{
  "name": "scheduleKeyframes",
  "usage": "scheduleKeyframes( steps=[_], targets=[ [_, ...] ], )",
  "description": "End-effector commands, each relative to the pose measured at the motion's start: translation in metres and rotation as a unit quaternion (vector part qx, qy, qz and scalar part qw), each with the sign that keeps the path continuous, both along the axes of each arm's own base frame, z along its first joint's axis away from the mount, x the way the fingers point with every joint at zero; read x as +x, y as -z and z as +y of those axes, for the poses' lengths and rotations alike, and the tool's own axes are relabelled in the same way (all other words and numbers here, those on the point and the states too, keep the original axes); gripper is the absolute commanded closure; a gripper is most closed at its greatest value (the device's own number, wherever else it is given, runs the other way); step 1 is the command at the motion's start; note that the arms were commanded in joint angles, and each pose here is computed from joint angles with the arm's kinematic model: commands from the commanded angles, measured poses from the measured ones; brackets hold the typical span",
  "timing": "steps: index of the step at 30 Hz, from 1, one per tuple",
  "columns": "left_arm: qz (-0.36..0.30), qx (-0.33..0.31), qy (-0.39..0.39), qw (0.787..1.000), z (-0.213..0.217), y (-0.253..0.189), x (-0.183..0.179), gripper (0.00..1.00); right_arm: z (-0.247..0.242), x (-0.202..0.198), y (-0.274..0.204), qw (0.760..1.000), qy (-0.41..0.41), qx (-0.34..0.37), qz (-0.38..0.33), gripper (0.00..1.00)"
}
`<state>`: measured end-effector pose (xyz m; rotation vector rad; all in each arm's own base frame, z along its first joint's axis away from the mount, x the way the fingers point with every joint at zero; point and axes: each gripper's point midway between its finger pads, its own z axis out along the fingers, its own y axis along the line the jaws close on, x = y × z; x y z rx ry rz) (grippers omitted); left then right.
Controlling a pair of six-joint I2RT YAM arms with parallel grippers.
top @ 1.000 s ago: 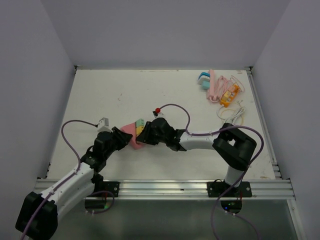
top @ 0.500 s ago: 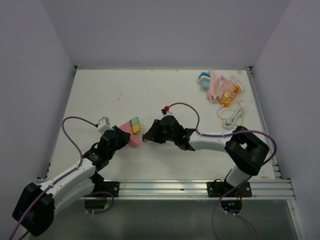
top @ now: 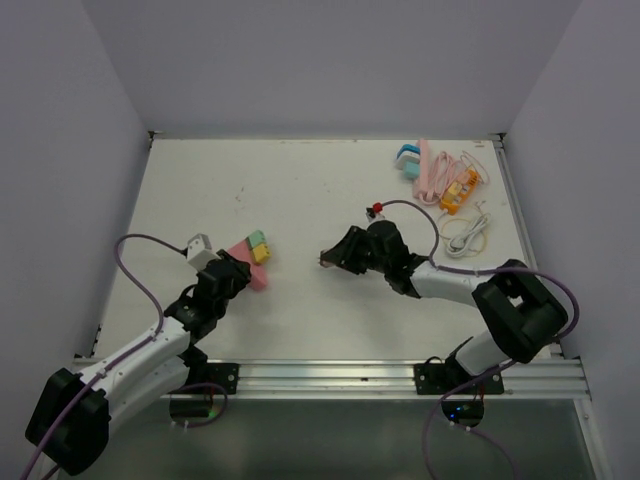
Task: Pull the plug off the socket
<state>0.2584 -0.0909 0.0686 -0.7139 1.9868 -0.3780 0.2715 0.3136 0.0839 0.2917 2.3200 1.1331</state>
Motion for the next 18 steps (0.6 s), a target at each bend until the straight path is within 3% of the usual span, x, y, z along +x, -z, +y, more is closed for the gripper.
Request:
scheduleKeyframes(
  steps=[1,8,14,18],
  targets=[
    [0.019,0.031,0.020,0.999,0.004,0.013,-0.007,1.00,-0.032,0.034,-0.032,0.997,0.018,0.001,-0.078,1.00],
    [-0.009,0.007,0.062,0.998,-0.014,0.003,-0.002,1.00,-0.075,0.070,-0.005,0.996,0.037,-0.045,-0.061,1.00],
    [-0.016,-0.009,0.083,0.996,-0.023,0.002,-0.003,1.00,-0.069,0.094,0.006,0.999,0.011,-0.010,-0.046,1.00],
    [-0.023,-0.008,0.093,0.995,-0.026,-0.001,-0.002,1.00,-0.065,0.104,0.018,0.999,0.002,0.003,-0.035,0.87]
  ],
)
